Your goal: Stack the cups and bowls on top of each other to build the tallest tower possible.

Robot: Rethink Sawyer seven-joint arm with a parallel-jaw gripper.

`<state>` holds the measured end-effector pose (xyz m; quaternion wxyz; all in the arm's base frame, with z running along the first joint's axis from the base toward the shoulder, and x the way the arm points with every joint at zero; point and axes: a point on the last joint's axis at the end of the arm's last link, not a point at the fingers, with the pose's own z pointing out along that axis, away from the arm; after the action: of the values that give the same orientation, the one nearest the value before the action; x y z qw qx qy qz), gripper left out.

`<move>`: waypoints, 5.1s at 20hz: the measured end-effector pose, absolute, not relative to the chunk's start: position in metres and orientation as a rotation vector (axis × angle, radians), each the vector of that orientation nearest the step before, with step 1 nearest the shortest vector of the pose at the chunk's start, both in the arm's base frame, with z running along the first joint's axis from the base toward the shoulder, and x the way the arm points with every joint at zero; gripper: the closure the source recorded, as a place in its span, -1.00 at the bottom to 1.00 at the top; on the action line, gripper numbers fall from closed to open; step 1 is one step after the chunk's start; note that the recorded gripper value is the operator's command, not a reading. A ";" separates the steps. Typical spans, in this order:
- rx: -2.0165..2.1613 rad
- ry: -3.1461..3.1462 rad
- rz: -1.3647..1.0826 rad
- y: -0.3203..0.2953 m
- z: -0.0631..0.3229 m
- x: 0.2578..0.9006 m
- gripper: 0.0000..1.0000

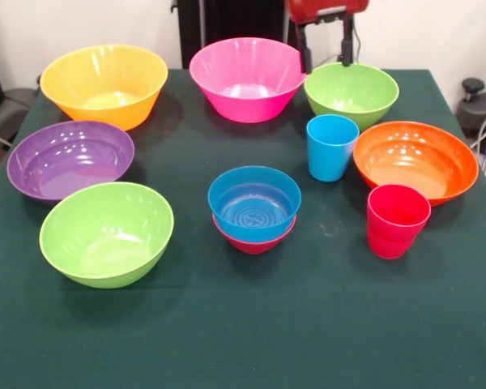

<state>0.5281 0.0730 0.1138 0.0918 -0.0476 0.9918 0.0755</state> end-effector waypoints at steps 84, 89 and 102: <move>-0.149 2.941 0.086 0.100 0.025 0.541 -1.00; -0.176 2.930 0.087 0.125 0.029 0.533 -1.00; -0.128 2.945 0.059 0.113 0.015 0.517 -1.00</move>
<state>0.5173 0.1131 0.0149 0.0965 -0.0434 0.9942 0.0198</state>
